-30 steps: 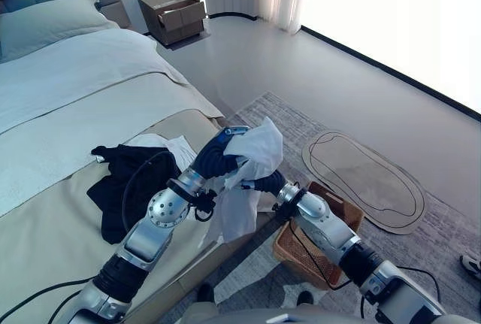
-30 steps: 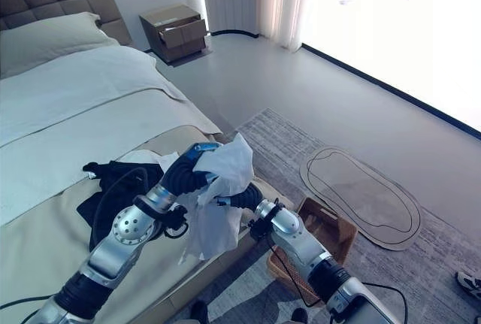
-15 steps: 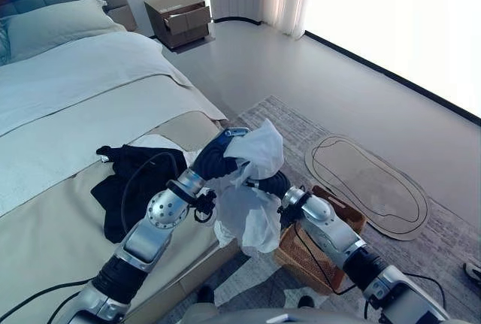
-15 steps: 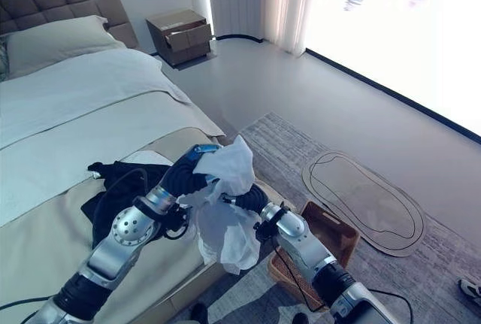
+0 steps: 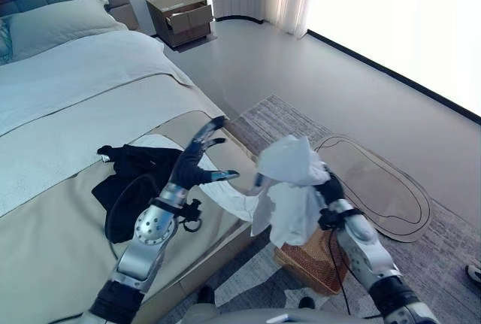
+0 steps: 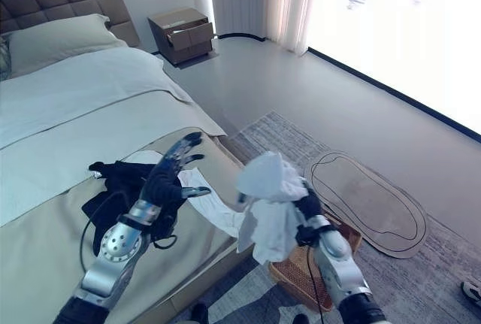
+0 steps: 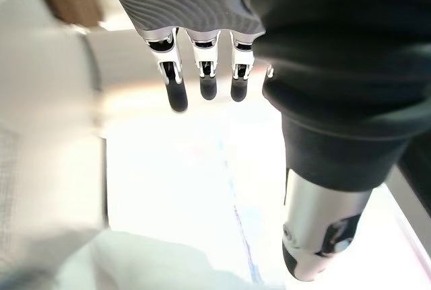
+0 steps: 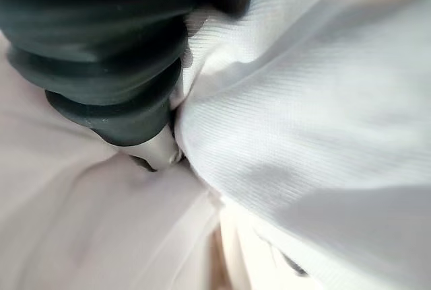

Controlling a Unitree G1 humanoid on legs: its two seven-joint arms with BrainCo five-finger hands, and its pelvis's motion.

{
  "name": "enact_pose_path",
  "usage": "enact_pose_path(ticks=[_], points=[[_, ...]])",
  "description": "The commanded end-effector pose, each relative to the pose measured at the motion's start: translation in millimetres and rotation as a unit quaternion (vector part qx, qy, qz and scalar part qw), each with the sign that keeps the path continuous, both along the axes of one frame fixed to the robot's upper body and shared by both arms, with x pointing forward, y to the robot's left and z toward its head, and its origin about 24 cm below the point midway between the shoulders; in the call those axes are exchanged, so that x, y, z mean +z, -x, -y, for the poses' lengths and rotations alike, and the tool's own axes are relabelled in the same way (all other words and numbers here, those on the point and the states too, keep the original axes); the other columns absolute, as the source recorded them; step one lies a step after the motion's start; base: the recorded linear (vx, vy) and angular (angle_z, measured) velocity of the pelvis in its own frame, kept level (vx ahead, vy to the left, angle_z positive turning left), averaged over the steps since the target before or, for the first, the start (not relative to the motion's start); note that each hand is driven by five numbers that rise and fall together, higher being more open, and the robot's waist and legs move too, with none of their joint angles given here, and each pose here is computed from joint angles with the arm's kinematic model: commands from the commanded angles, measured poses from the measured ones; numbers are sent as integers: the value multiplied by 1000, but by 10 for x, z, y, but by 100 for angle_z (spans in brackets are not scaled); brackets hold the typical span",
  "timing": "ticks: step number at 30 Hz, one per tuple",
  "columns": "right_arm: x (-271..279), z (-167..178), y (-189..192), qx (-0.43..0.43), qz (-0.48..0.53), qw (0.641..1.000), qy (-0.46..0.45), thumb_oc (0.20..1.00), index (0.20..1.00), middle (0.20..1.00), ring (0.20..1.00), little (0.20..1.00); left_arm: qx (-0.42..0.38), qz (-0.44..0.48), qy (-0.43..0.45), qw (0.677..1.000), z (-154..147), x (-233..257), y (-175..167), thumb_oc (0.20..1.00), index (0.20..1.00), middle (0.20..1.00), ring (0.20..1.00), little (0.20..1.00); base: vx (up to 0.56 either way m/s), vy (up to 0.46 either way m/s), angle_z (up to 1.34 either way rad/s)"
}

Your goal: Pick up clothes into the bucket

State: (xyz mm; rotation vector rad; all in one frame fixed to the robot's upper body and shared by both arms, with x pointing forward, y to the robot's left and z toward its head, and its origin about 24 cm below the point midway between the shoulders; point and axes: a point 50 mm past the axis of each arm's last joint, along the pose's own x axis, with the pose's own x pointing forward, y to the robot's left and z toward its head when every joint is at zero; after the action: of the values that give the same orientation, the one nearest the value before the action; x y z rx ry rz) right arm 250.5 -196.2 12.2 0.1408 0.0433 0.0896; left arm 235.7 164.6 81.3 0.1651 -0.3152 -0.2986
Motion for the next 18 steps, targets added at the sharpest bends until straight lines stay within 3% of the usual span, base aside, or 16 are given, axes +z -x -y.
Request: enact_pose_path(ticks=[1, 11, 18], points=[[564, 95, -134, -44, 153, 986, -56, 200, 200, 200, 200, 200, 18, 30, 8, 999, -146, 99, -20, 1000, 1000, 1000, 1000, 1000, 0, 0, 0], [915, 743, -23, -217, 241, 944, -54, 200, 200, 200, 200, 200, 70, -46, 5, 996, -382, -231, 140, 1000, 1000, 1000, 1000, 1000, 0, 0, 0], [1178, 910, 40, -258, 299, 917, -57, 200, 200, 200, 200, 200, 85, -56, 18, 995, -402, -272, 166, 1000, 1000, 1000, 1000, 1000, -5, -2, -2]])
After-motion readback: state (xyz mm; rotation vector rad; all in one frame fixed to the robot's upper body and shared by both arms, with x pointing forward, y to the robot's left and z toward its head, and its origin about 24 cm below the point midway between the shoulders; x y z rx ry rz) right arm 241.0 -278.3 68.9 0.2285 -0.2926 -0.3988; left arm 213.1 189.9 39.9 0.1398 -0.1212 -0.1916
